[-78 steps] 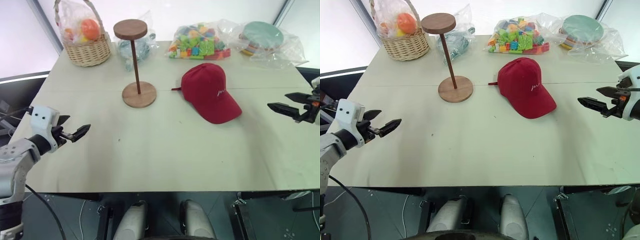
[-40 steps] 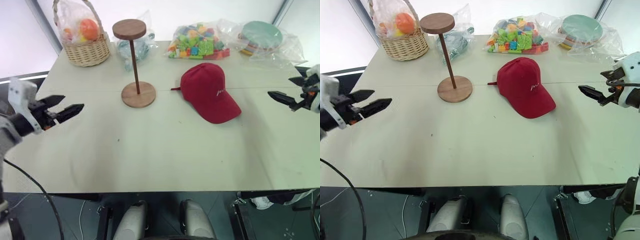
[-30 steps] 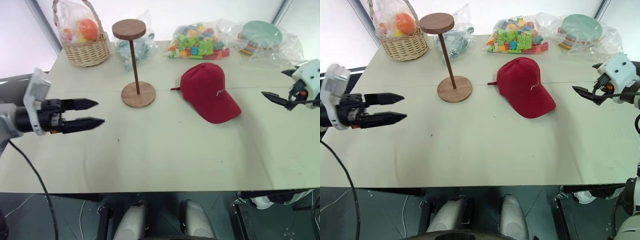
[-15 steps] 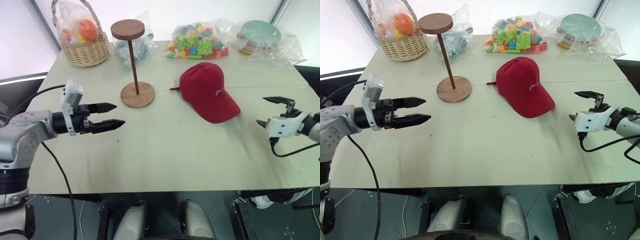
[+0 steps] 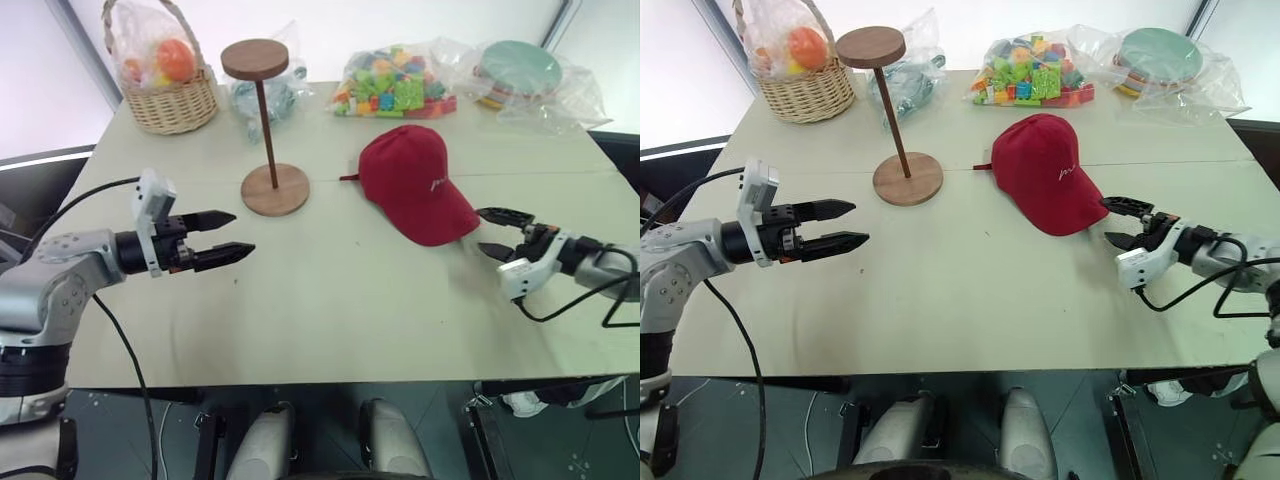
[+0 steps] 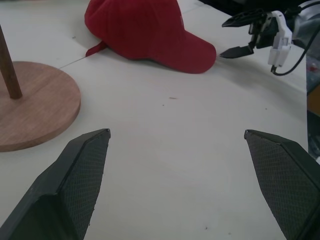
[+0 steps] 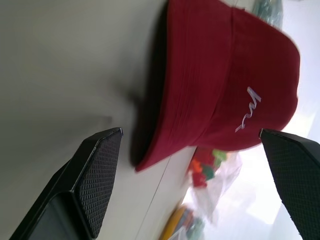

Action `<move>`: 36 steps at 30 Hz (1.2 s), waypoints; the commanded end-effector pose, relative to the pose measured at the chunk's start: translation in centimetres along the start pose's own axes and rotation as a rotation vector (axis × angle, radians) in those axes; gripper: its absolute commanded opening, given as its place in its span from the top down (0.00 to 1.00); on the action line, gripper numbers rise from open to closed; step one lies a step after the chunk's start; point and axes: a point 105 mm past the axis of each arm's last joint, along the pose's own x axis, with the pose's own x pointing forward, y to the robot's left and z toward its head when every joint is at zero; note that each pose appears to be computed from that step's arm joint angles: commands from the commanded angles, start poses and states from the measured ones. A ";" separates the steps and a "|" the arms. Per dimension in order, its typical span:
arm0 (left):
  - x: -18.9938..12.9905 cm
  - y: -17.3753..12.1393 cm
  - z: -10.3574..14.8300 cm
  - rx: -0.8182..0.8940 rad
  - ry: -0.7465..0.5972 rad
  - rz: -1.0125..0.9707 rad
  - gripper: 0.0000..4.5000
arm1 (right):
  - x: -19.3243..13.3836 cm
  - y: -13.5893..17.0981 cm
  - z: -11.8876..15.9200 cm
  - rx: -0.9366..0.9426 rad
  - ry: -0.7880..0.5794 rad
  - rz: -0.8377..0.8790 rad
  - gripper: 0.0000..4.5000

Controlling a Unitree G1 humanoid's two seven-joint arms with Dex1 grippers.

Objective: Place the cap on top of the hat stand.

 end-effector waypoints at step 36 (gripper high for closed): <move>-5.6 3.4 2.8 0.075 -0.034 0.297 0.00 | 3.4 -18.1 -0.6 0.110 0.258 -0.758 0.99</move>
